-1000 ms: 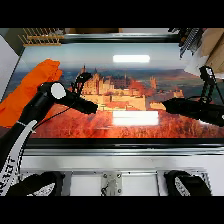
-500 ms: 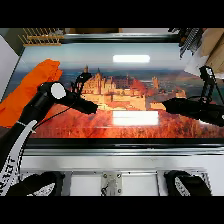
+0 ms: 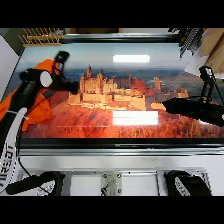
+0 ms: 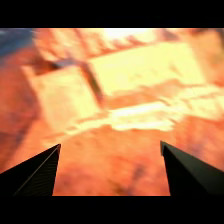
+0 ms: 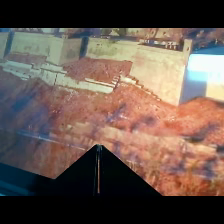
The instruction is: Fold the clothes and pants, and hang the long-sleeved shirts on hangers.
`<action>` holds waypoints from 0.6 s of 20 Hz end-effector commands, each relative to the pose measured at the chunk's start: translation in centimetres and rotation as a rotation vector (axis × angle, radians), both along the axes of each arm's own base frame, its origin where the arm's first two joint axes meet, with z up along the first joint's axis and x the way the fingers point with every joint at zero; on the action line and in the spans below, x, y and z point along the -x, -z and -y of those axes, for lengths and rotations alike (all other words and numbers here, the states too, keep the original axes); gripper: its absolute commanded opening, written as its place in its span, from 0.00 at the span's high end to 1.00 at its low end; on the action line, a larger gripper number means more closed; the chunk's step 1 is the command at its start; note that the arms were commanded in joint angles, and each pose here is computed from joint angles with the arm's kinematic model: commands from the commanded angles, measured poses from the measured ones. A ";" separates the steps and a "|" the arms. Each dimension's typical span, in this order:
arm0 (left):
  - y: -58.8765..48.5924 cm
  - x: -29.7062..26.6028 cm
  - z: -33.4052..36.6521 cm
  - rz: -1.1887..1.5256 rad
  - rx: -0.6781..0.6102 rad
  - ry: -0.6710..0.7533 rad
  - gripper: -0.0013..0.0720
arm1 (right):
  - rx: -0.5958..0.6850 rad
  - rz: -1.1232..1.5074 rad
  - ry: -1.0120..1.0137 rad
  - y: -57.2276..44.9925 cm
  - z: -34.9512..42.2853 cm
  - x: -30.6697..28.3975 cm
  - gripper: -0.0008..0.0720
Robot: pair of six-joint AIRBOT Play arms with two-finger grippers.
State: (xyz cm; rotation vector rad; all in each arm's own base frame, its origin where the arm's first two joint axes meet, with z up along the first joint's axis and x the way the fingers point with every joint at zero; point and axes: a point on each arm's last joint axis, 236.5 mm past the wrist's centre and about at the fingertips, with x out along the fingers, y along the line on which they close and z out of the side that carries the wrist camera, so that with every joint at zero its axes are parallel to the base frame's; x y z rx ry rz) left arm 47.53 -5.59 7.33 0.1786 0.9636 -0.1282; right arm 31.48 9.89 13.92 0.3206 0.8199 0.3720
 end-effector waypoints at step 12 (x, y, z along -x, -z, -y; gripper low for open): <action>14.3 -10.2 -24.0 -0.070 -0.157 -0.403 0.03 | 0.000 -0.001 -0.001 0.0 0.0 0.0 0.98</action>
